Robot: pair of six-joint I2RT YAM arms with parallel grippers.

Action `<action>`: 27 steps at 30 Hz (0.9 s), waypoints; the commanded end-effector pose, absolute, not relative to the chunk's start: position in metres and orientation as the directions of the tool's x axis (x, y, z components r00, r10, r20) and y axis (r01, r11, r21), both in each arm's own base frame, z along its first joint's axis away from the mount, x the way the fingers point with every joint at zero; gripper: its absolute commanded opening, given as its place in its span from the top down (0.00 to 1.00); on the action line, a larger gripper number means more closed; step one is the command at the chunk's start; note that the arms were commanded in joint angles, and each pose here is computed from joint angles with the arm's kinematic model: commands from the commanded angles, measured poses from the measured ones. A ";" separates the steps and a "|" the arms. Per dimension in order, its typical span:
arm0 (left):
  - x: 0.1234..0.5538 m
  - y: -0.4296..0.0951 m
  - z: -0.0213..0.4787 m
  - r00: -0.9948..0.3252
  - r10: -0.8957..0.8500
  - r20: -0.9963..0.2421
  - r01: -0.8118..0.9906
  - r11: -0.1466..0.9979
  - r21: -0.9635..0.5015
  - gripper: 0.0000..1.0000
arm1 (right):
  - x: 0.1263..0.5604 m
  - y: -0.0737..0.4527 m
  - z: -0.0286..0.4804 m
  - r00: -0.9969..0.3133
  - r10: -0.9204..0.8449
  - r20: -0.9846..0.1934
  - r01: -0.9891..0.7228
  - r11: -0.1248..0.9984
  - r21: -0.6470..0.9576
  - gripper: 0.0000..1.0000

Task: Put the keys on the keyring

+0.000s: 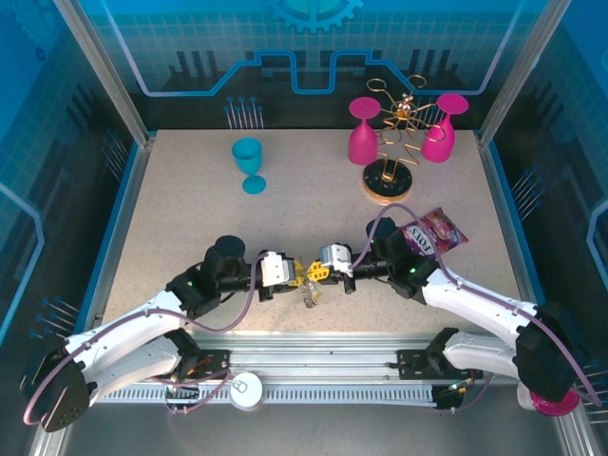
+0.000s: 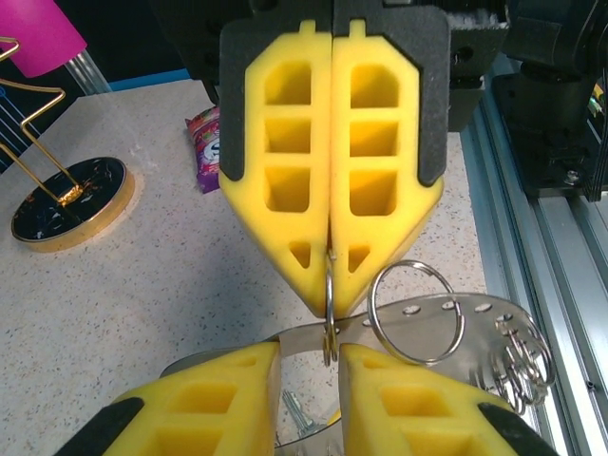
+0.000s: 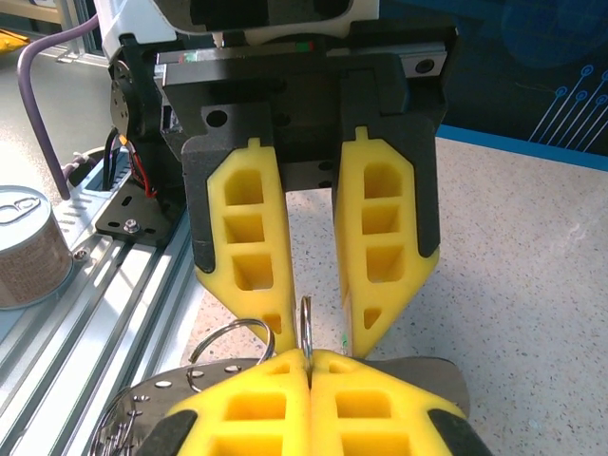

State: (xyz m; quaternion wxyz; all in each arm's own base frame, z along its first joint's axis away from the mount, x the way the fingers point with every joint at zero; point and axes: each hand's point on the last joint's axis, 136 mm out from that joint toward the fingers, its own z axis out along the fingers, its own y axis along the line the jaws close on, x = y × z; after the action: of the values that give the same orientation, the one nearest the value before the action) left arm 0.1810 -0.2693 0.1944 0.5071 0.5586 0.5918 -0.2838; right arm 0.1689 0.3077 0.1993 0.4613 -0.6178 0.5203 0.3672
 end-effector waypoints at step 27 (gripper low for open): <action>0.188 -0.265 0.211 0.242 0.361 -0.901 0.904 0.252 0.344 1.00 | 0.184 0.288 0.192 0.248 -0.431 -0.868 -0.949 0.072 -0.307 0.80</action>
State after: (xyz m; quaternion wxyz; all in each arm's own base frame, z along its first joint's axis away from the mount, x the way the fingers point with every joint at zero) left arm 0.1857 -0.2654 0.2015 0.5369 0.5528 0.5801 -0.2637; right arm 0.1827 0.2954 0.1978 0.4877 -0.6169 0.5425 0.2954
